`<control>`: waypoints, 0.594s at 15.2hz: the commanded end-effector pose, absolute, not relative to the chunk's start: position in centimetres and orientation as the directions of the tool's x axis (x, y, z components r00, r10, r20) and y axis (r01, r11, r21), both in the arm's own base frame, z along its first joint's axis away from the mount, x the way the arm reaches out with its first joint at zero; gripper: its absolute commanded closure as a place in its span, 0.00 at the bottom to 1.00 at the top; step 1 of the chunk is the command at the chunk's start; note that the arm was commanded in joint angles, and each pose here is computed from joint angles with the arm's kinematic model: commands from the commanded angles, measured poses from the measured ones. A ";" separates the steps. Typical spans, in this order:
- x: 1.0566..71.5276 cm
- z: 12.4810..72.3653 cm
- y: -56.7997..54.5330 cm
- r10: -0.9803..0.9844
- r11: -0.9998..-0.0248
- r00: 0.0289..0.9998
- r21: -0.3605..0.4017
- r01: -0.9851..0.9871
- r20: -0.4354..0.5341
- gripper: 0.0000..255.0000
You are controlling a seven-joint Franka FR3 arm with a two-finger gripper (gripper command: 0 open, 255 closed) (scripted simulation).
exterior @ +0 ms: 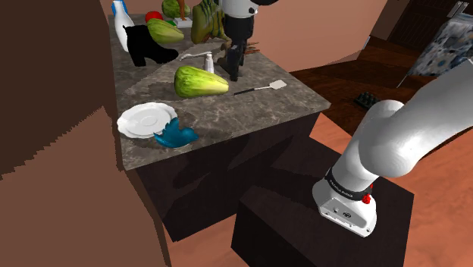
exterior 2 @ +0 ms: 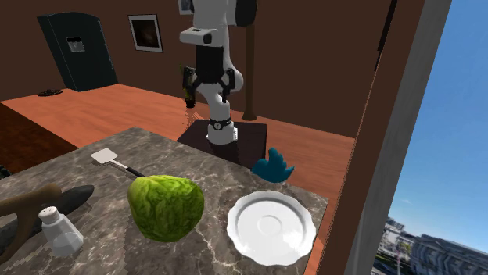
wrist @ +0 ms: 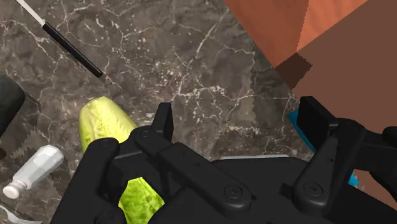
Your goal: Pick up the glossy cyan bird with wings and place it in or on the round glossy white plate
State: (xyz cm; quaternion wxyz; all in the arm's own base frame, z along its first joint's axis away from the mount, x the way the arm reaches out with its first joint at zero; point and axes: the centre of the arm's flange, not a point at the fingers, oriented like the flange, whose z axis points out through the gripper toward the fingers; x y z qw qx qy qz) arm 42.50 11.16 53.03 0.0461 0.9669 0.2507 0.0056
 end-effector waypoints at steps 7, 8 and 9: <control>47.5 48.3 18.9 0.684 -0.727 0.729 0.061 0.684 -0.014 0.00; 48.0 47.8 19.9 0.706 -0.706 0.708 0.057 0.706 -0.014 0.00; 48.4 47.2 21.0 0.727 -0.685 0.686 0.054 0.727 -0.013 0.00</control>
